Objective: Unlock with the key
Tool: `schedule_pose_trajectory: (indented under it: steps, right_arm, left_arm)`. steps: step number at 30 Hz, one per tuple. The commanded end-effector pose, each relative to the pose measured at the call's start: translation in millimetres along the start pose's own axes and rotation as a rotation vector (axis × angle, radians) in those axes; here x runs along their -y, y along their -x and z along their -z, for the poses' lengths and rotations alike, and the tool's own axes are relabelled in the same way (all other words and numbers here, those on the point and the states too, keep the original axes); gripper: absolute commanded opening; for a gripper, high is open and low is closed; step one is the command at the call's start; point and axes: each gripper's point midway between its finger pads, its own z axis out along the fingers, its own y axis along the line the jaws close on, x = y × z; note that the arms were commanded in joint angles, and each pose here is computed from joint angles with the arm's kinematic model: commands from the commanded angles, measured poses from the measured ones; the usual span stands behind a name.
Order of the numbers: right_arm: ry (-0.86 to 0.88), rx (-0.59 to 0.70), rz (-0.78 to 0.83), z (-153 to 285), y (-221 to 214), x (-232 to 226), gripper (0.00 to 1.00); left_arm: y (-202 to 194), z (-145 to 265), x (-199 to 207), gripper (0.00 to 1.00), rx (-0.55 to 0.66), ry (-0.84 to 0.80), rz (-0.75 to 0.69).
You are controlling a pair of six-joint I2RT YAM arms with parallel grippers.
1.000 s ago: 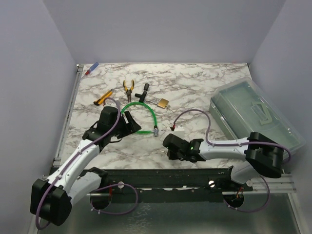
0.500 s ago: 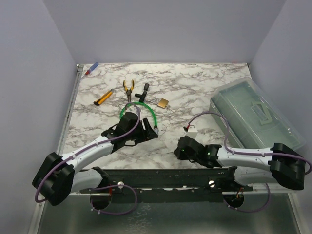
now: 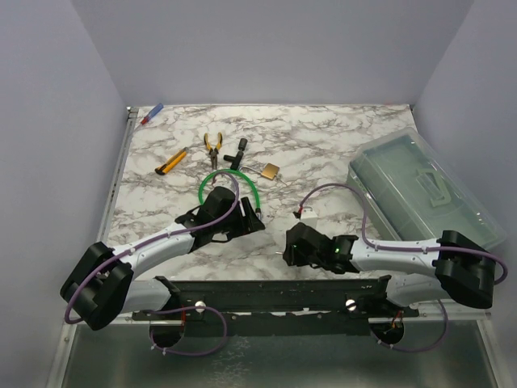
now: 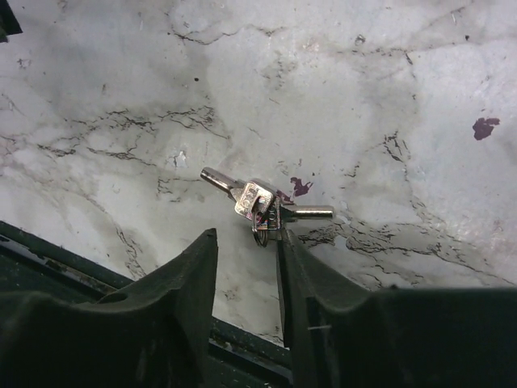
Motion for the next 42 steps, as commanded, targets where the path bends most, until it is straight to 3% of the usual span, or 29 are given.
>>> schedule_pose_trajectory:
  steps: [1,6,12,19,24,29,42]
  right_arm:
    - [-0.013,-0.023,0.056,11,6,-1,0.42]
    - [-0.054,-0.035,0.042,18,13,-2,0.54]
    - [-0.091,-0.057,0.117,11,20,-7,0.54]
    - [0.094,-0.141,0.442,3,12,-24,0.57]
    - [0.274,-0.199,0.578,6,7,-41,0.59]
    - [0.297,-0.21,0.593,-1,22,-38,0.6]
    - [0.258,-0.342,0.648,-19,13,-27,0.57]
  left_arm:
    - [11,1,4,0.63,0.049,0.002,-0.025]
    - [12,5,1,0.63,0.063,0.014,-0.032]
    - [14,9,0,0.63,0.078,0.021,-0.041]
    - [13,19,-3,0.63,0.088,0.029,-0.055]
    - [13,25,-5,0.63,0.105,0.031,-0.056]
    - [13,26,-3,0.63,0.101,0.026,-0.061]
    - [12,29,-7,0.63,0.106,0.04,-0.068]
